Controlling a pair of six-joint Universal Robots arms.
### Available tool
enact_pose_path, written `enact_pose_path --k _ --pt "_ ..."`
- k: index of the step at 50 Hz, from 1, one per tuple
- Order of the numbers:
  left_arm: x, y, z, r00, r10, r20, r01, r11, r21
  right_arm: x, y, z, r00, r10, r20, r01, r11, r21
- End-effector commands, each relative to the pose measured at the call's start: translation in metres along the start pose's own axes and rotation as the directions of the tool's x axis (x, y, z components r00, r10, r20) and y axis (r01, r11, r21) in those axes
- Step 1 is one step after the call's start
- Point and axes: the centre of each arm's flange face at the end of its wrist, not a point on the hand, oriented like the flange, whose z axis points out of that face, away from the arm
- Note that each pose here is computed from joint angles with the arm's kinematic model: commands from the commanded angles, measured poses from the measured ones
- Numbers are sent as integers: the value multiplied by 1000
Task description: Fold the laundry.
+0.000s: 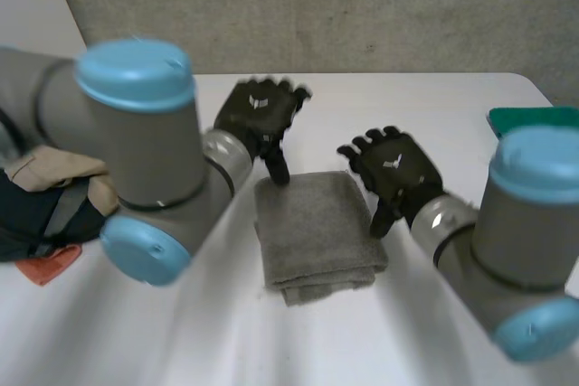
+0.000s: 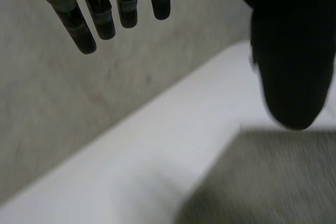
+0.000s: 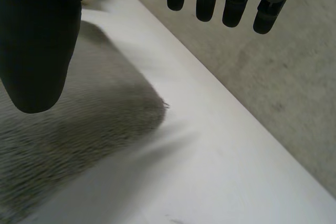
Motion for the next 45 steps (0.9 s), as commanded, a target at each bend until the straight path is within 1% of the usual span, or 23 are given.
enact_pose_path --k 1,3,4,6,7,16,24,31,36,40,44,45 --pt "-2 -42 -3 940 84 -332 -16 979 204 -59 33 -34 985 -126 117 125 992 18" --pt "2 -44 -5 918 95 -385 -9 976 218 -67 42 -36 984 -130 126 127 991 29" --pt "6 -46 -9 888 102 -448 1 975 224 -69 44 -36 983 -131 127 128 991 31" --pt "6 -48 -13 873 102 -478 8 975 223 -75 56 -32 983 -132 129 128 991 34" --pt "6 -49 -14 871 101 -481 8 975 221 -77 60 -29 983 -133 124 129 991 43" --pt "15 -40 -16 860 90 -502 8 982 190 -76 61 -2 988 -145 62 135 982 134" --pt "15 -38 -17 861 83 -502 12 983 183 -78 69 18 987 -149 56 141 982 126" --pt "15 -40 -18 861 86 -501 12 982 189 -75 59 26 989 -141 48 131 977 166" --pt "15 -42 -18 862 87 -500 12 981 193 -72 54 41 992 -123 39 113 976 186" --pt "15 -44 -18 862 93 -499 11 980 201 -53 46 54 996 -84 18 80 980 185" --pt "13 -58 -22 865 115 -488 8 970 242 -12 19 68 998 -26 -58 39 974 221" --pt "11 -62 -23 867 121 -483 8 967 256 9 7 72 995 2 -100 23 969 247"
